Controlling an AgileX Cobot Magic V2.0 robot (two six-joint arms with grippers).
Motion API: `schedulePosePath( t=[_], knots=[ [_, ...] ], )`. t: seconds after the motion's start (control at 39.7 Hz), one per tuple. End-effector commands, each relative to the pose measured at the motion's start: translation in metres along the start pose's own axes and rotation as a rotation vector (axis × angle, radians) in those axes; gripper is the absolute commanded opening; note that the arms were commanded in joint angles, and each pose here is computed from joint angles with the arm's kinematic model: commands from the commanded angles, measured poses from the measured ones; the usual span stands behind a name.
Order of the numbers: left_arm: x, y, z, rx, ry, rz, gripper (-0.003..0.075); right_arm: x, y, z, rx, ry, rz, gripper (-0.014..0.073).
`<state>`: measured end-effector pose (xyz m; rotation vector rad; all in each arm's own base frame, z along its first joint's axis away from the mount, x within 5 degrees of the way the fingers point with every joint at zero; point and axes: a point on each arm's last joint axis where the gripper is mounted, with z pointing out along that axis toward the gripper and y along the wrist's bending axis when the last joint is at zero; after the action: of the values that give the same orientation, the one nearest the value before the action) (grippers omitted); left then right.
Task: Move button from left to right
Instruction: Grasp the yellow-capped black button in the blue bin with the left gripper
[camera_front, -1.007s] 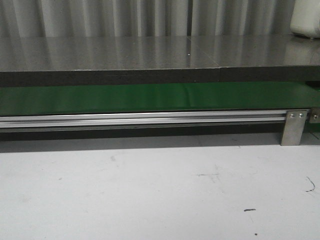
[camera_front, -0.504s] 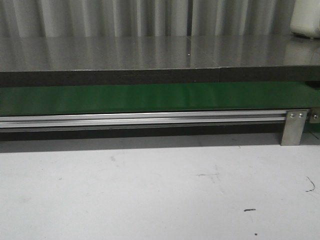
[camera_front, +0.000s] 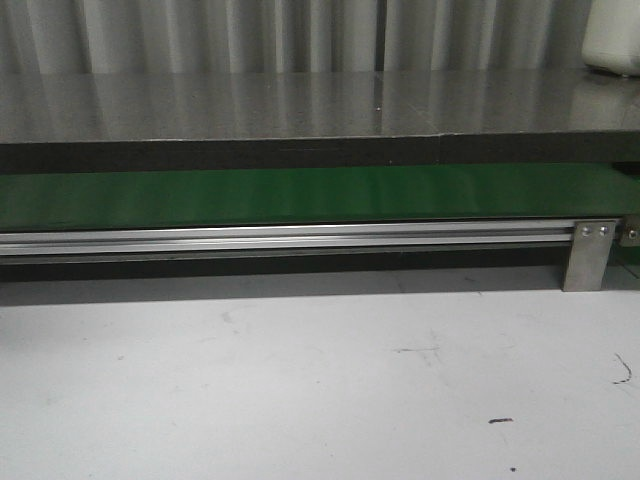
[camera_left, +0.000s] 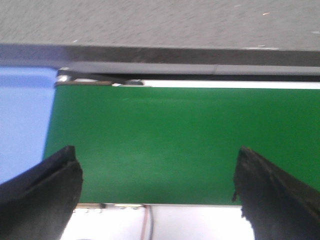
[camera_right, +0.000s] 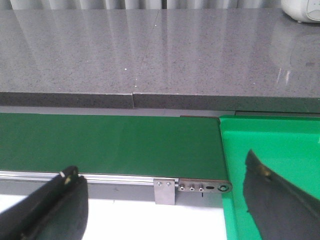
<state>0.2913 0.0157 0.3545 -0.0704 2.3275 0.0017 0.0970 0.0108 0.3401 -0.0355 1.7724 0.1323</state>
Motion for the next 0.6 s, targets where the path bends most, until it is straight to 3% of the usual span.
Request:
schedulePosePath(
  t=[0.0, 0.18, 0.35, 0.58],
  knots=[
    [-0.027, 0.022, -0.004, -0.055, -0.031, -0.04, 0.0583, -0.017, 0.0, -0.002, 0.003, -0.098, -0.008, 0.0645],
    [-0.039, 0.07, 0.007, -0.162, -0.004, -0.097, 0.0583, -0.017, 0.0, -0.002, 0.003, -0.098, -0.008, 0.0645],
    [-0.029, 0.122, 0.024, -0.249, 0.09, -0.163, 0.0583, -0.017, 0.0, -0.002, 0.003, -0.098, -0.008, 0.0645],
    [-0.007, 0.16, 0.06, -0.277, 0.211, -0.181, 0.0583, -0.017, 0.0, -0.002, 0.003, -0.098, -0.008, 0.0645]
  ],
)
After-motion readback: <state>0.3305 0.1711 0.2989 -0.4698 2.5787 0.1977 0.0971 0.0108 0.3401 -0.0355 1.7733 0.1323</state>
